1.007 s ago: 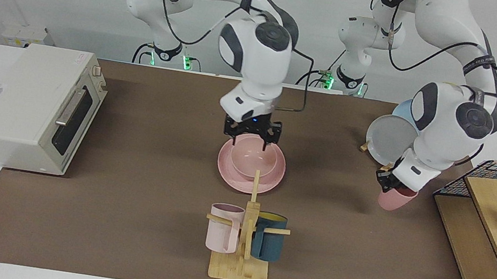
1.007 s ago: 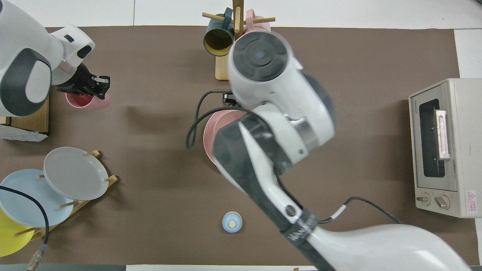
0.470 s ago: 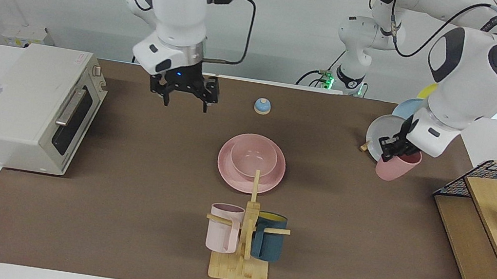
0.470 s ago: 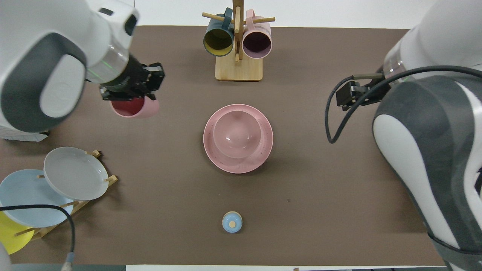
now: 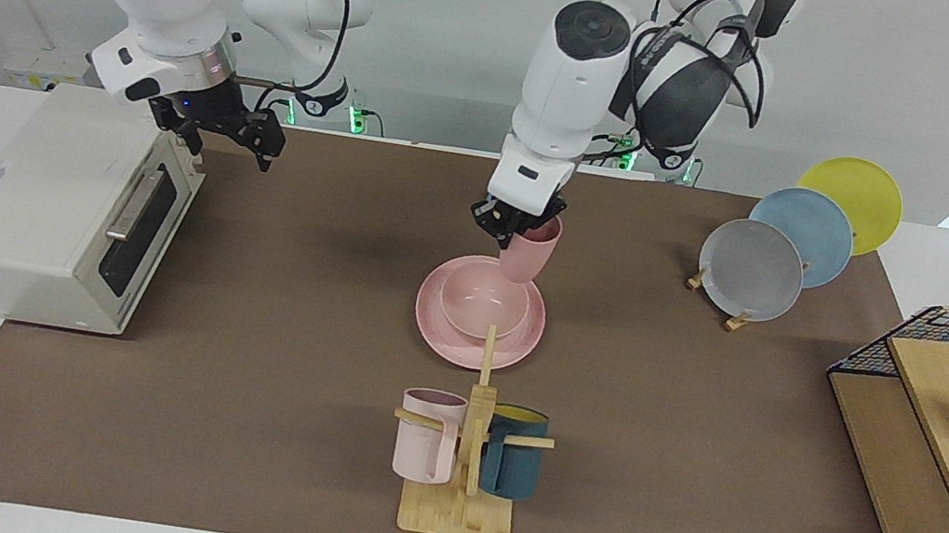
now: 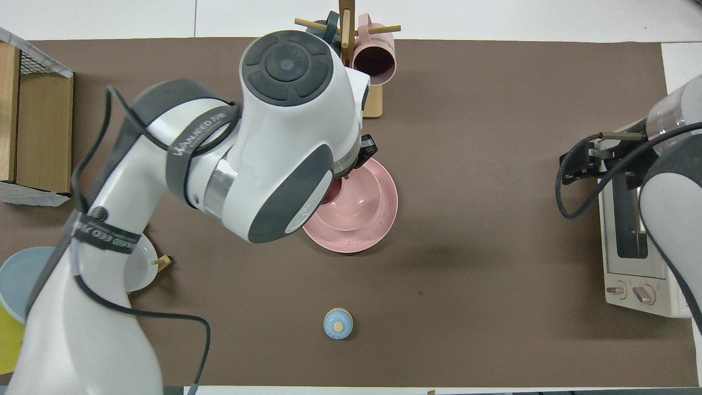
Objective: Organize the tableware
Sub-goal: 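Carry the pink cup with the left gripper into the bowl and release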
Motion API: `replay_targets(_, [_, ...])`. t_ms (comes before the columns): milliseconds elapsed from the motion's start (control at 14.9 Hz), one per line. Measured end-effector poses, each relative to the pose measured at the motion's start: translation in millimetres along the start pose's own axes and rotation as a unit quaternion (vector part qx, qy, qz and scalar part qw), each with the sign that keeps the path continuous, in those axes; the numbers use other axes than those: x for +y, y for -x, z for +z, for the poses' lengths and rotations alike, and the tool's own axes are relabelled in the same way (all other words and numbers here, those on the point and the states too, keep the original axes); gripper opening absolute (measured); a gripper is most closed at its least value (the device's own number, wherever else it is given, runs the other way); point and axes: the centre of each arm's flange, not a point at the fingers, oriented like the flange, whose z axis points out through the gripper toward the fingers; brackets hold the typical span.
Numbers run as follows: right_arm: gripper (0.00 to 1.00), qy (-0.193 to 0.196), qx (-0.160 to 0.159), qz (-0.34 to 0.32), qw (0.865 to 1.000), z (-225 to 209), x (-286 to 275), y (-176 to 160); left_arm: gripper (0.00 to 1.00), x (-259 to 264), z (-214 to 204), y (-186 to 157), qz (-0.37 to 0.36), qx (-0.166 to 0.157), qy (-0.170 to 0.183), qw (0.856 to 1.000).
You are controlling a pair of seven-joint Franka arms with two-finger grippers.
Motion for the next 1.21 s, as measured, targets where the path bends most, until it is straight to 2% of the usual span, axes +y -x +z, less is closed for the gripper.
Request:
replay_targets(201, [1.00,-0.008,0.030,-0.017,0.999,8.5,14.2,-5.4,0.05,16.9,45.1,3.2,-0.006,-0.008,-0.010,1.000])
replay_targets(403, [1.00,-0.008,0.035,-0.048,0.998,8.1,30.1,-9.0,0.05,23.1,74.1,1.7,-0.008,-0.009,-0.021,1.000])
replay_targets(873, [1.00,-0.006,0.026,-0.061,0.998,13.3,34.1,-11.6,0.05,20.3,116.0,-1.7,-0.011,-0.007,-0.024,1.000])
replay_targets(1209, [1.00,-0.007,0.024,-0.054,0.998,14.6,46.6,-12.8,0.05,18.8,129.3,-1.1,-0.011,-0.007,-0.023,1.000])
